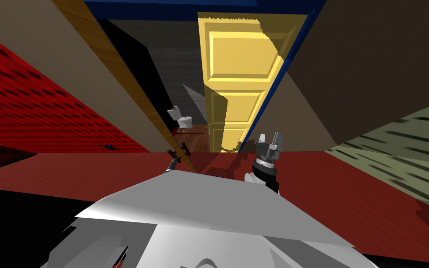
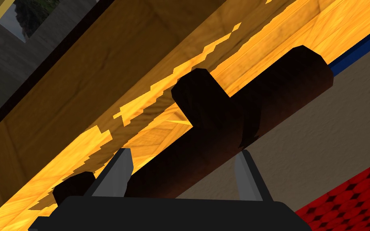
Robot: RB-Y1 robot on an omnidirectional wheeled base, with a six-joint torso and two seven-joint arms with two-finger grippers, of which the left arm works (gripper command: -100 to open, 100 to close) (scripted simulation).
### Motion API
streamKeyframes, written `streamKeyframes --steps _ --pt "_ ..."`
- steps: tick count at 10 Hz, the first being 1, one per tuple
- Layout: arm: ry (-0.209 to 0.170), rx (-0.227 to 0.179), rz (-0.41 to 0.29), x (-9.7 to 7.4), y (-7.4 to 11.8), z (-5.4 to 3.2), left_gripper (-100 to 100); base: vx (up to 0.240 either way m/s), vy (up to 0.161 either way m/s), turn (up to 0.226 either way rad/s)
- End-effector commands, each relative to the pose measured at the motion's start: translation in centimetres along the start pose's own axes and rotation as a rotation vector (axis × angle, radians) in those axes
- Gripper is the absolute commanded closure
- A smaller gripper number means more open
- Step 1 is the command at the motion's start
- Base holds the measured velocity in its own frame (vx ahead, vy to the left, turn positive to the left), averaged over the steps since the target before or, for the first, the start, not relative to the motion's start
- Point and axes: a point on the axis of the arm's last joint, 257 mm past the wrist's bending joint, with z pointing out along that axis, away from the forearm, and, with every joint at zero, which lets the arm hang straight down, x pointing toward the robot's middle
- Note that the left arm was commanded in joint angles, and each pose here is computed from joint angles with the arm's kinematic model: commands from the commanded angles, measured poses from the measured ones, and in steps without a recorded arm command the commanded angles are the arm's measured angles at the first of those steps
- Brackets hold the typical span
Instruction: Pull the door open
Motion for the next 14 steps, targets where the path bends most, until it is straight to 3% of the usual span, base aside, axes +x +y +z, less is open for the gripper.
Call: streamKeyframes --steps 1,10,11,14 --pt "-0.007 0.021 -0.059 0.26 -1.13 0.99 100 -0.016 0.030 -0.030" --pt "-0.007 0.021 -0.059 0.26 -1.13 0.99 100 -0.004 0.005 -0.001" --pt "0.007 0.008 -0.043 0.39 -0.39 0.18 100 -0.057 0.027 -0.009" --pt "0.008 0.010 -0.052 0.44 -0.48 0.23 100 -0.043 0.037 -0.022"
